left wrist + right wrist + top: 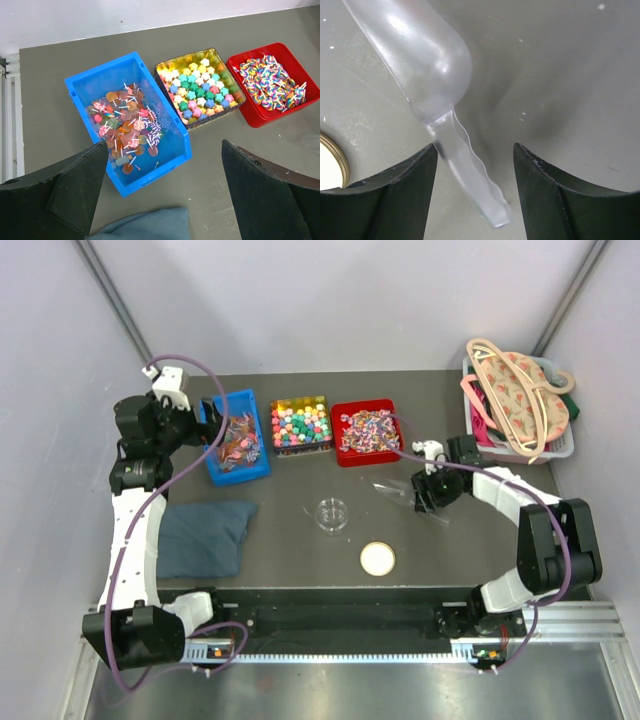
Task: Pack the candies
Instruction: Pick up the spatula from the center of the board.
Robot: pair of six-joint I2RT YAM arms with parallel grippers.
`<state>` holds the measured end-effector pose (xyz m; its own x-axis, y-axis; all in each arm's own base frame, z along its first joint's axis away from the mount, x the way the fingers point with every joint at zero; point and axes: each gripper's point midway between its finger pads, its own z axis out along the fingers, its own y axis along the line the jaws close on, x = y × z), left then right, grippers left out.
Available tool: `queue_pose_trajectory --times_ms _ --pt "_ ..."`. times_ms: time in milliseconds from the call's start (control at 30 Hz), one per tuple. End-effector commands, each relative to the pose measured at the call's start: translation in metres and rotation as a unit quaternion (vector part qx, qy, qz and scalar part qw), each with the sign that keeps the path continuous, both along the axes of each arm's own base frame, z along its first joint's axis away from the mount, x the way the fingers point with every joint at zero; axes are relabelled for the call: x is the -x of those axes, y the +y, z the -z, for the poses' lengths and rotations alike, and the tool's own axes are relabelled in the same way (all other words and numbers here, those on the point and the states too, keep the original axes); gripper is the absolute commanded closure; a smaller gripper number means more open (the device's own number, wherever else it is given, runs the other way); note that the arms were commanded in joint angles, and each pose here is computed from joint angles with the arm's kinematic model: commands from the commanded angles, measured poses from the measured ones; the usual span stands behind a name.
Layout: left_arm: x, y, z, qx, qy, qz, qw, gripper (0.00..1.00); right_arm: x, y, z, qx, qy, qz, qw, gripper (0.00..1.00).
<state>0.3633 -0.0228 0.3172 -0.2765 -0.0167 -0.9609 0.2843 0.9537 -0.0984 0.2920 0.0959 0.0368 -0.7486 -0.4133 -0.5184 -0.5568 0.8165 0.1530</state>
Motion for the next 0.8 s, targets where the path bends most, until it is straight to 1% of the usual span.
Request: queue_pose_trajectory --times_ms 0,167,600,767 --pt "0.003 -0.004 -0.014 0.003 -0.025 0.009 1.0 0.01 -0.014 -0.001 -0.015 -0.023 -0.025 0.007 0.999 0.39" --pt "0.003 -0.005 -0.013 0.004 -0.025 0.011 1.0 0.01 -0.017 -0.001 -0.014 -0.026 -0.024 0.01 0.999 0.39" --pt "0.002 -0.005 -0.008 0.004 -0.021 0.011 1.0 0.01 -0.039 -0.009 -0.023 -0.027 -0.041 0.047 0.998 0.39" --pt "0.002 -0.004 -0.007 0.004 -0.02 0.01 1.0 0.01 -0.044 -0.007 -0.028 -0.033 -0.048 0.047 0.997 0.39"
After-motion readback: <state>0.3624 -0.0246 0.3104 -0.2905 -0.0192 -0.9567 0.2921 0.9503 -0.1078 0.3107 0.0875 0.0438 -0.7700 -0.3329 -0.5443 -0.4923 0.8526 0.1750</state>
